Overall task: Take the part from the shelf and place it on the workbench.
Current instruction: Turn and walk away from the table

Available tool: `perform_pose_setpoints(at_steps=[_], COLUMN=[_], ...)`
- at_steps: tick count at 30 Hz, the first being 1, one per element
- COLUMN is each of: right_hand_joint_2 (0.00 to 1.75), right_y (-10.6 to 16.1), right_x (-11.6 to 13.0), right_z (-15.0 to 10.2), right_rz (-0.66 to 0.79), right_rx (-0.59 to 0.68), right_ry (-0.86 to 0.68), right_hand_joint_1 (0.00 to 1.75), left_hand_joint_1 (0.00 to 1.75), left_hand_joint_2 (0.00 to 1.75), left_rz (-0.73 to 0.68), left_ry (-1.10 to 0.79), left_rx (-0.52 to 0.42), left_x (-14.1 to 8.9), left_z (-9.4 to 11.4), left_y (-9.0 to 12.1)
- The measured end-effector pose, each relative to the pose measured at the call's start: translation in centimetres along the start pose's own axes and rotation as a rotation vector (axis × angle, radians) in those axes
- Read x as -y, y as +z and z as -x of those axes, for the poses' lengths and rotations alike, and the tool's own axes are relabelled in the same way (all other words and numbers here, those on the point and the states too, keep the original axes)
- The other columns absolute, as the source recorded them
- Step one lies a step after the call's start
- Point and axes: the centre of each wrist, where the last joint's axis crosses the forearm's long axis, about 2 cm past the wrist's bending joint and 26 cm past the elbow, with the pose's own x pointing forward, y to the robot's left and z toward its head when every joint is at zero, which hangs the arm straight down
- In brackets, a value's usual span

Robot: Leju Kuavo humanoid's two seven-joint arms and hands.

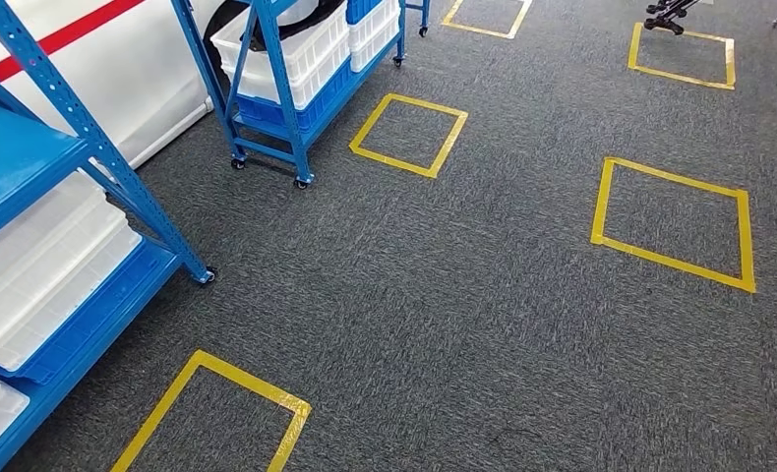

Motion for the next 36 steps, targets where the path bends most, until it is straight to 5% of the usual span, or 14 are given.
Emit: perform_pose_setpoints(at_steps=[36], right_hand_joint_2=[0.0], right_y=[-0.1], right_x=[0.2], right_z=[-0.3], right_rz=[-0.019], right_rx=[-0.043], right_ry=[0.061], right_hand_joint_1=[0.0], left_hand_joint_1=[0.0], left_hand_joint_2=[0.0], left_rz=[0.002], left_ry=[-0.027], left_rx=[0.0], left_x=[-0.3], left_z=[0.1], left_y=[0.0])
